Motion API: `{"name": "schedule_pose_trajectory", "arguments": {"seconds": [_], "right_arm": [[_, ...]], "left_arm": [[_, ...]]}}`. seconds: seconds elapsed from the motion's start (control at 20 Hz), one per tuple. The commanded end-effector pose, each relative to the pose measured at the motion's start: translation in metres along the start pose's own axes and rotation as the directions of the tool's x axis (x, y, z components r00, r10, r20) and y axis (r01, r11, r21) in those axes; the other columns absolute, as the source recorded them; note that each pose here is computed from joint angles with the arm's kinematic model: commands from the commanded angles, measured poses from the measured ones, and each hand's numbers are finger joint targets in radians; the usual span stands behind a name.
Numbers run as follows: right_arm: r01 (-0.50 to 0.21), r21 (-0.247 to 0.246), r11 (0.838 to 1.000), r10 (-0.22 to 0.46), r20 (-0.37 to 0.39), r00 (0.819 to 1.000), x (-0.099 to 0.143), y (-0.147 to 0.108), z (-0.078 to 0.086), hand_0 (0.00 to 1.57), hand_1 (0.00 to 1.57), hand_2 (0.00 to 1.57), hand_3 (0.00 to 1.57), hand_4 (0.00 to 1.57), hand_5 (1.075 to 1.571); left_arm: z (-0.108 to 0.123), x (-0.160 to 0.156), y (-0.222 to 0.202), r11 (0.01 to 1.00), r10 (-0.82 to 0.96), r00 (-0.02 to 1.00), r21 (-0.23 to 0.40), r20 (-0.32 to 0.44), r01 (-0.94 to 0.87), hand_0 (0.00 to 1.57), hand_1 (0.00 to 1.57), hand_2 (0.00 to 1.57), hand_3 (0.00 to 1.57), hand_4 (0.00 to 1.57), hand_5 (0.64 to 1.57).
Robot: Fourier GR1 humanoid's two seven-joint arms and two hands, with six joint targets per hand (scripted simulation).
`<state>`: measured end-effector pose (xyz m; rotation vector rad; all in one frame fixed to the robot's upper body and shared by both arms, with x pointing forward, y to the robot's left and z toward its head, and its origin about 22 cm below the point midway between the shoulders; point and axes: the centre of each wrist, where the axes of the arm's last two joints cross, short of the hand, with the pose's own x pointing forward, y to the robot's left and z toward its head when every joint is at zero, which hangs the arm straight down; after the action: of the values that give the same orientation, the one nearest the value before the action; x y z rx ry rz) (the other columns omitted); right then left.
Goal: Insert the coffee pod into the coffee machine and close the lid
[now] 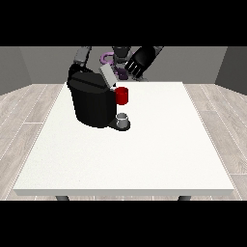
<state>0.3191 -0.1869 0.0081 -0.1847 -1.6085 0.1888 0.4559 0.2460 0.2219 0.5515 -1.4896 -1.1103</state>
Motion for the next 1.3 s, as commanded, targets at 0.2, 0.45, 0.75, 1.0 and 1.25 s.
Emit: {"name": "schedule_pose_trajectory", "arguments": {"seconds": [0.2, 0.45, 0.75, 1.0, 1.25], "right_arm": [[-0.018, -0.027, 0.999, 0.021, 0.09, 0.996, 0.031, -0.011, -0.014, 0.0, 0.0, 0.0, 0.0, 0.04, 1.571], [0.003, -0.053, 0.999, 0.002, 0.088, 0.996, 0.033, -0.002, -0.013, 0.0, 0.0, 0.0, 0.0, 0.19, 1.571], [0.023, -0.098, 0.995, -0.014, 0.096, 0.995, 0.021, -0.023, -0.016, 0.0, 0.0, 0.0, 0.0, 0.15, 1.571], [-0.003, -0.129, 0.992, 0.015, 0.095, 0.995, 0.036, -0.039, -0.031, 0.0, 0.0, 0.0, 0.0, 0.0, 1.571], [0.007, -0.104, 0.995, 0.0, 0.072, 0.997, 0.026, -0.036, -0.024, 0.0, 0.0, 0.0, 0.0, 0.15, 1.571]], "left_arm": [[0.011, 0.009, 0.056, 0.996, -0.022, 1.0, 0.088, -0.016, 0.023, 1.22, 1.22, 1.28, 1.23, 0.48, 1.571], [-0.004, 0.019, 0.023, 0.998, -0.032, 0.999, 0.055, 0.019, 0.031, 1.22, 1.22, 1.29, 1.24, 0.49, 1.571], [-0.008, 0.03, 0.023, 0.998, -0.05, 0.998, 0.048, 0.025, 0.049, 1.19, 1.19, 1.26, 1.23, 0.47, 1.571], [-0.006, 0.03, 0.034, 0.998, -0.052, 0.997, 0.04, 0.05, 0.05, 1.25, 1.25, 1.29, 1.22, 0.43, 1.571], [-0.008, 0.023, 0.023, 0.999, -0.043, 0.998, 0.034, 0.037, 0.041, 1.19, 1.19, 1.23, 1.19, 0.43, 1.571]]}}
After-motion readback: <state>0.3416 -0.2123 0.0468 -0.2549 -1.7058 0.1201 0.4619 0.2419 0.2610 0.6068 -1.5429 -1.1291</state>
